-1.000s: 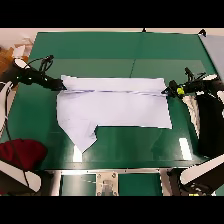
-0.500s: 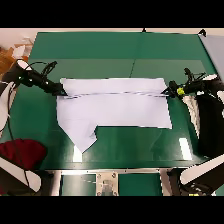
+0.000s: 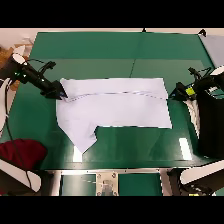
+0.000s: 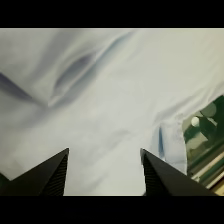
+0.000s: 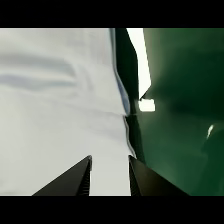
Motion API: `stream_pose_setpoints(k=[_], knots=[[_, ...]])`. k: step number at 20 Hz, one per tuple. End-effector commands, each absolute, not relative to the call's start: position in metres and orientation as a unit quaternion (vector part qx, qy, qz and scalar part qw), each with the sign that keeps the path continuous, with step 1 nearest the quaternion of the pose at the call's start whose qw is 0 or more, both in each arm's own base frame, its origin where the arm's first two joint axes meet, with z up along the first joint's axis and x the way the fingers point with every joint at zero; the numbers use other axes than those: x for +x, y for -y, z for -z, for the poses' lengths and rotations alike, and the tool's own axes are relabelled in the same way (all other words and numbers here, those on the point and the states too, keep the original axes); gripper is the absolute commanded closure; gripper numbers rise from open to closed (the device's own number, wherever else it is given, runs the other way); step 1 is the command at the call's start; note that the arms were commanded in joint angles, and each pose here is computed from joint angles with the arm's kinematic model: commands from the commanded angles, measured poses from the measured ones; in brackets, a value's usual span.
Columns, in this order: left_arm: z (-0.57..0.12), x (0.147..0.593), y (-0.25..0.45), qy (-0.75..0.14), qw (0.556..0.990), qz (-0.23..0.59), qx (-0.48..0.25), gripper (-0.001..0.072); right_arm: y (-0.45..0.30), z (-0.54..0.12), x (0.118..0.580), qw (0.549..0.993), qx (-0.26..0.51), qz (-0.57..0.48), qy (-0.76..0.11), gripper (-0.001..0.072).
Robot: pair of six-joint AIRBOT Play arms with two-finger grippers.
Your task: Fold the shirts.
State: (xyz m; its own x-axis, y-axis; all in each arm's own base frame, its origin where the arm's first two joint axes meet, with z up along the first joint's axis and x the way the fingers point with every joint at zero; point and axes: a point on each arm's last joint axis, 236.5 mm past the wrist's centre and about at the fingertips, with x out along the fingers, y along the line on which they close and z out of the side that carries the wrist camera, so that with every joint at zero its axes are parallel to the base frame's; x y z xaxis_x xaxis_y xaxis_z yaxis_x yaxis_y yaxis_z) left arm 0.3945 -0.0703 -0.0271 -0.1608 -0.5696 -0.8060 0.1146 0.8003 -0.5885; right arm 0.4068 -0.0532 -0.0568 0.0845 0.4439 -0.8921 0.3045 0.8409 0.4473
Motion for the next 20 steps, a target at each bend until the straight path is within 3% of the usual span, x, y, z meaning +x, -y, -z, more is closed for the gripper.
stream_pose_setpoints(k=[1, 4, 9, 11, 15, 20], knots=[[0.024, 0.332, 0.066, -0.765, 0.575, 0.236, -0.171, 0.0185, 0.061, 0.039, 0.353, 0.661, 0.261, -0.003, -0.703, 0.0423], [0.040, 0.280, 0.047, -0.769, 0.599, 0.178, -0.135, 0.0185, 0.046, 0.039, 0.299, 0.658, 0.283, 0.024, -0.697, 0.0429], [0.054, 0.224, 0.052, -0.723, 0.651, 0.114, -0.199, 0.0185, 0.035, 0.056, 0.235, 0.688, 0.344, 0.106, -0.631, 0.0419], [0.068, 0.208, 0.060, -0.716, 0.653, 0.091, -0.230, 0.0184, 0.023, 0.064, 0.233, 0.702, 0.374, 0.112, -0.595, 0.0300], [0.091, 0.207, 0.089, -0.681, 0.653, 0.084, -0.319, 0.0185, 0.004, 0.086, 0.243, 0.693, 0.451, 0.115, -0.550, 0.0287], [0.097, 0.250, 0.094, -0.588, 0.702, 0.062, -0.397, 0.0186, -0.011, 0.111, 0.251, 0.691, 0.469, 0.125, -0.536, 0.0287]])
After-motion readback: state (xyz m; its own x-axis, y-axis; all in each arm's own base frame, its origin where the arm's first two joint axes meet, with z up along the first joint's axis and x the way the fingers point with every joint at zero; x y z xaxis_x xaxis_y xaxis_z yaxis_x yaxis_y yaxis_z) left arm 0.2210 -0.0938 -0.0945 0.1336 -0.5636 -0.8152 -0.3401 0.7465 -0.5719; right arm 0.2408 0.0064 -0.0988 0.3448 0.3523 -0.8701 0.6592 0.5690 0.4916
